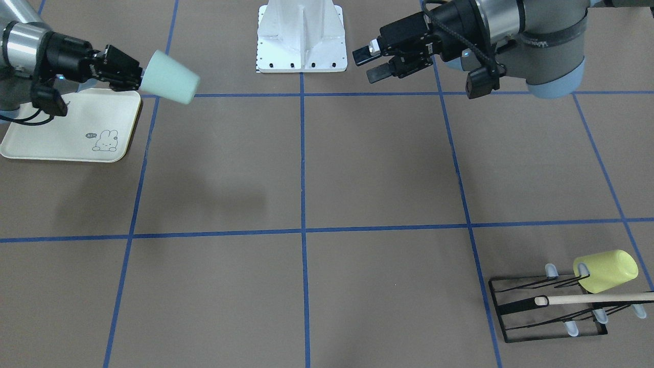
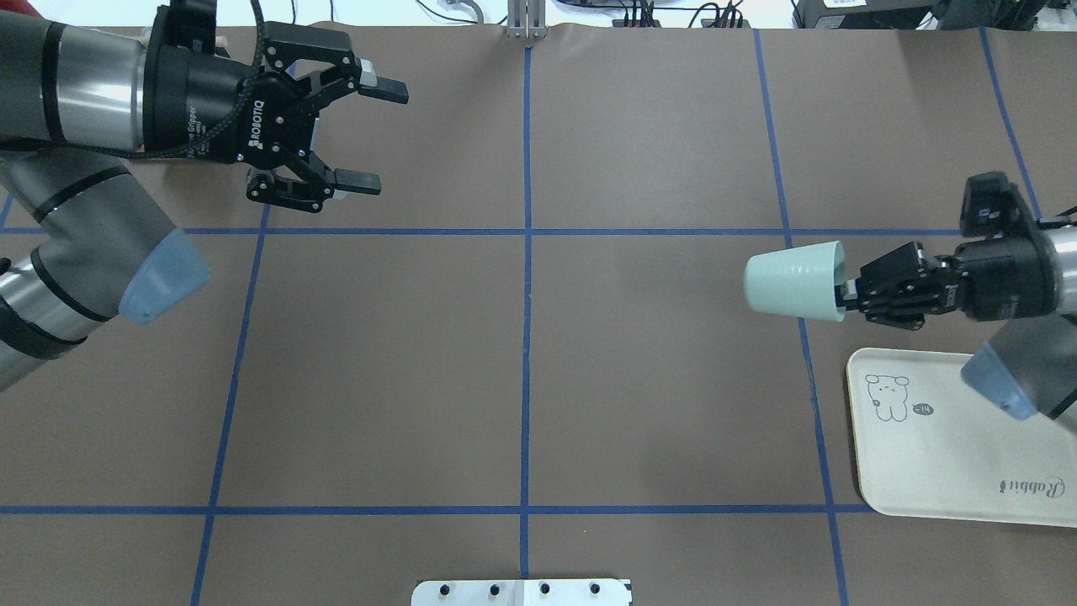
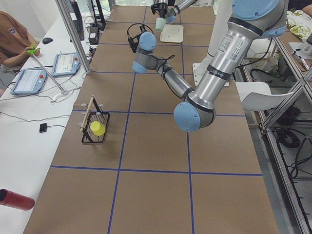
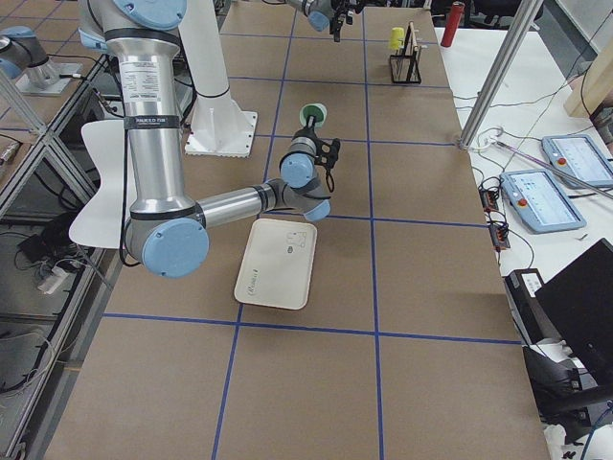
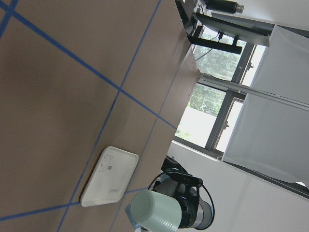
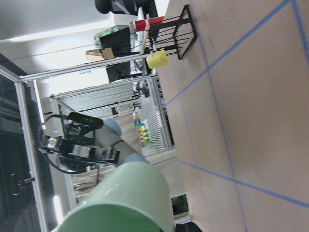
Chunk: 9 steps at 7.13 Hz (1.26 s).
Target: Left arm grabs green cup and hands to right arm on tray
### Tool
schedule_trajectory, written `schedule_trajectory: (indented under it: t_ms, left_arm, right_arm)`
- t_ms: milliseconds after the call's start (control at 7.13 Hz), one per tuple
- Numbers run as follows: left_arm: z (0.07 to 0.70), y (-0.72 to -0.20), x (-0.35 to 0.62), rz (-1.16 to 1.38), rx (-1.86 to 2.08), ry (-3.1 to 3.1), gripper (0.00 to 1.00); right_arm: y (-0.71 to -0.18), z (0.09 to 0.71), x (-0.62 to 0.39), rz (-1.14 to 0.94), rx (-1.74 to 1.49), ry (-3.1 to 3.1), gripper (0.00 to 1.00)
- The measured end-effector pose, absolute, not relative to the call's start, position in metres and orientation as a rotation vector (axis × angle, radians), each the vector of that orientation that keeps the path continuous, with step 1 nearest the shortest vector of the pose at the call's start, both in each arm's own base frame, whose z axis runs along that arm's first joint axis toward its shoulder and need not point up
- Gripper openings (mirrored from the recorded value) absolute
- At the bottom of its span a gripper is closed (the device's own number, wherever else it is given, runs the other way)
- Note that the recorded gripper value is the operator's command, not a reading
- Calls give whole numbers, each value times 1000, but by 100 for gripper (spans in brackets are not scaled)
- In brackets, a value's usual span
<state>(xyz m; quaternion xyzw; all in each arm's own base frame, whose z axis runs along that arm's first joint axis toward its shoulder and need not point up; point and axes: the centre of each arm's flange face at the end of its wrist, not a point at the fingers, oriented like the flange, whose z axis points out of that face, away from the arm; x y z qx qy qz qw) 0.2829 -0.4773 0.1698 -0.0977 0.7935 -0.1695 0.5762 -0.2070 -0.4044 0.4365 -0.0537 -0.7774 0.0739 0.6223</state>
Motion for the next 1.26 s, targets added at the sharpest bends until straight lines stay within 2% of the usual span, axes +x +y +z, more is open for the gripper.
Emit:
schedule_trajectory:
  t_ms: [280,701,841,1262]
  left_arm:
    - [175,-490,285,-430,-191,1781,100]
    - [174,-495,284,-462,-191,1745,100]
    - [175,-496,284,-465,-191,1743,100]
    - [178,-499,286,-483,-196,1727,100]
  right_arm:
    - [-440,467,-146,203,-137,-1592,0]
    - [-476,494,-98,500,-69,-1478,0]
    - [-487,506,-96,532,21,-1417,0]
    - [-473,556,-93,350,185,-1222,0]
